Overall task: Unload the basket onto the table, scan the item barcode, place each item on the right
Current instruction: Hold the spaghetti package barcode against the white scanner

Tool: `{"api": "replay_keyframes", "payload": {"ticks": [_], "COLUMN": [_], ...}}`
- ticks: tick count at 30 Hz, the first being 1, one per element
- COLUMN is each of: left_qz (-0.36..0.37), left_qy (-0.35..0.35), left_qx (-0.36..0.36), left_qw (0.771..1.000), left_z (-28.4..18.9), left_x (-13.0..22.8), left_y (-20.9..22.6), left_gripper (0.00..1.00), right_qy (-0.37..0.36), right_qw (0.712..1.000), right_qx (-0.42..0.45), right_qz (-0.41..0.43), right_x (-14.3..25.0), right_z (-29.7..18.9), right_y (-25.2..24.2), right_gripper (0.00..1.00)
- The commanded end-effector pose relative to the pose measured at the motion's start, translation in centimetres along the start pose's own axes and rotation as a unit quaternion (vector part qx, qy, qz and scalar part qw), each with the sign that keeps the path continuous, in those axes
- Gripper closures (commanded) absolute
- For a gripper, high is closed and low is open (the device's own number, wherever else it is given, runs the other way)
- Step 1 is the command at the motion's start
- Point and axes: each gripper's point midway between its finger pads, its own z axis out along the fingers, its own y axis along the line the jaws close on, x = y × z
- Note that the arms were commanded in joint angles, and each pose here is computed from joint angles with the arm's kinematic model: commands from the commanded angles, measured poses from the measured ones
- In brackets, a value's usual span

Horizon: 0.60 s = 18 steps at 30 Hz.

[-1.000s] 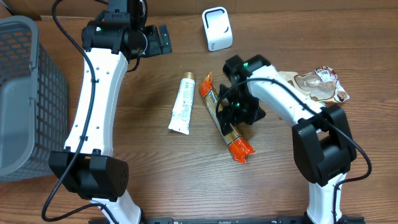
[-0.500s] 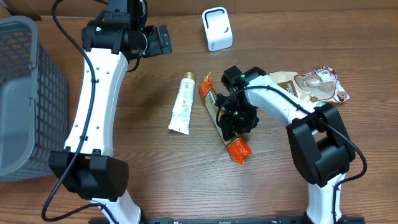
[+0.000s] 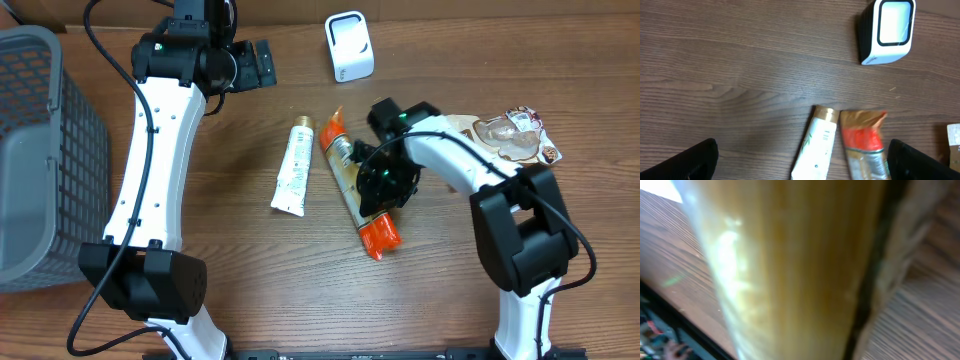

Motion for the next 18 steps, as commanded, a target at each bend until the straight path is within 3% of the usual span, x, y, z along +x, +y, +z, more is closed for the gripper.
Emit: {"api": "replay_keyframes", "payload": {"ticks": [1,9,18], "left_qz": [0.001,0.001,0.001], "left_qy": [-0.005,-0.005,-0.005], "left_qx": [0.0,0.0,0.0], "left_qw": [1.0,1.0,1.0], "left_z": [-0.2,-0.2,-0.2], "left_x": [-0.3,-0.3,-0.3], "left_y": [-0.1,-0.1,-0.1], "left_gripper": [0.01,0.0,0.01], "right_qy": [-0.091,-0.231,-0.284], "right_qw": [0.993,0.951,0.895], "right_qx": [-0.071,-0.19,-0.305], "right_qz": [-0.021,-0.074,-0.157], "right_x": [-2.4,-1.9,-0.4], "right_z": [-5.9,-16.3,-21.2], "right_y": [2.2,4.7,9.3], "right_gripper": [0.96,0.96,0.96]}}
